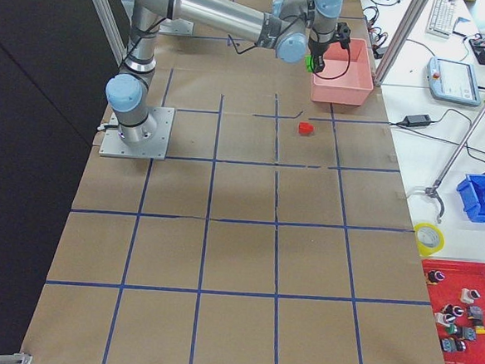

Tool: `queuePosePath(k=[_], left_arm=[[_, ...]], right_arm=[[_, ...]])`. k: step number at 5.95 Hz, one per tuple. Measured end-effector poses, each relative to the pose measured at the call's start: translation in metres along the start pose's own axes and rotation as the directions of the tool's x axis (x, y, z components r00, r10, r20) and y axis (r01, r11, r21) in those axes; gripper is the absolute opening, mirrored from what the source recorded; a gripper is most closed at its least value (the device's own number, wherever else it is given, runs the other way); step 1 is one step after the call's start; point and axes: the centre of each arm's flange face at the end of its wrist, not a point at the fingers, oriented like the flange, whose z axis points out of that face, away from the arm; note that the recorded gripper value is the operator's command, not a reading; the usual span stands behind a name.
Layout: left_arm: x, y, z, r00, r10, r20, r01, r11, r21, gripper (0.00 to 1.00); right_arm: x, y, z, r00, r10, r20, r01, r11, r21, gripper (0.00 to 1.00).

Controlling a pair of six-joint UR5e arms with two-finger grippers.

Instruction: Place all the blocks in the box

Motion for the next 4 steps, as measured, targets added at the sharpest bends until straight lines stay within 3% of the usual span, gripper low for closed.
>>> queuePosePath(k=[1,3,4], left_arm=[[0.054,-0.008,0.019,0.996,0.086,-0.014,-0.086,0.996,-0.024,0.27],[0.148,-0.028,0.067,0.973,0.227,-0.034,-0.229,0.972,-0.052,0.27],[0.182,-0.038,0.086,0.961,0.274,-0.040,-0.276,0.960,-0.053,0.27]], right_arm=[[-0.020,-0.024,0.025,0.999,-0.005,0.042,0.005,1.000,0.002,0.27],[-0.036,-0.039,0.044,0.998,-0.023,0.062,0.022,1.000,0.017,0.99],[-0.038,-0.050,0.041,0.997,-0.051,0.059,0.047,0.996,0.077,1.00]])
